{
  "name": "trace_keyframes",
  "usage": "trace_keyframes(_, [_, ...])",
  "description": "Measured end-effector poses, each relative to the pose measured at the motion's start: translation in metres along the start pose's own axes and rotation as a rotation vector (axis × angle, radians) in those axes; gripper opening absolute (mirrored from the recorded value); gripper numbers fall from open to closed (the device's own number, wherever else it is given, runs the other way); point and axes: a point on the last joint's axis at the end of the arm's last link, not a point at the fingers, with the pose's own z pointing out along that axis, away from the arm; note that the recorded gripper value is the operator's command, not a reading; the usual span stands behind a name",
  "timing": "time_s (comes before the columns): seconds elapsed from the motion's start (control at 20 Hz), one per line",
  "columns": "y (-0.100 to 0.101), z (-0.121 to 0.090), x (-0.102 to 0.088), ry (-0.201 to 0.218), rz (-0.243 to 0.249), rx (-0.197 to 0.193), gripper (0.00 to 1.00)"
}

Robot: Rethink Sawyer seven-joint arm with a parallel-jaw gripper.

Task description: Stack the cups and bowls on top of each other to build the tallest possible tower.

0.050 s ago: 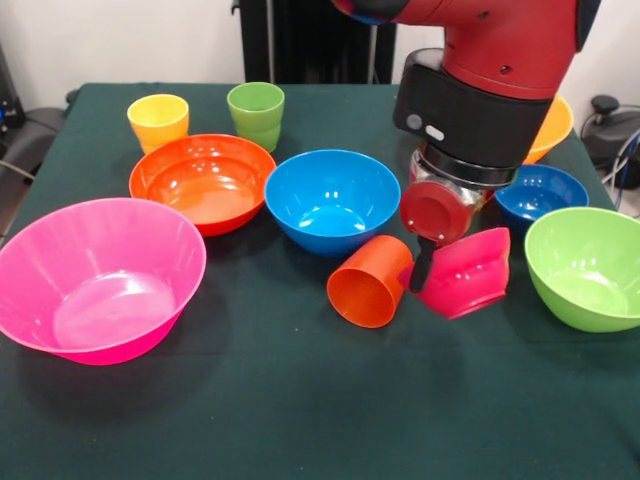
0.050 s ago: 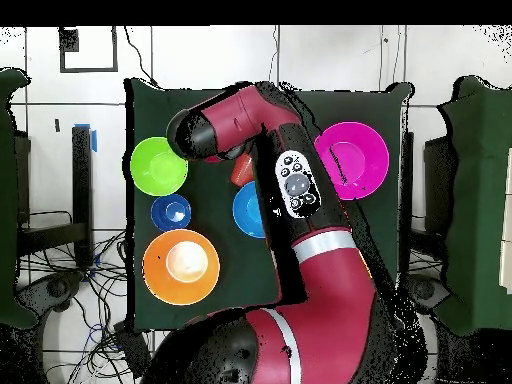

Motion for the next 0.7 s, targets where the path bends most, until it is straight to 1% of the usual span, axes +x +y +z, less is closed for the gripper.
trace_keyframes(0.15, [-0.009,0.002,0.008,0.008,0.015,0.006,0.00])
trace_keyframes(0.35, [-0.013,0.005,0.016,0.025,0.024,0.007,0.00])
trace_keyframes(0.5, [-0.018,0.009,0.027,0.056,0.036,0.003,0.00])
trace_keyframes(0.7, [-0.022,0.012,0.035,0.079,0.045,0.001,0.00])
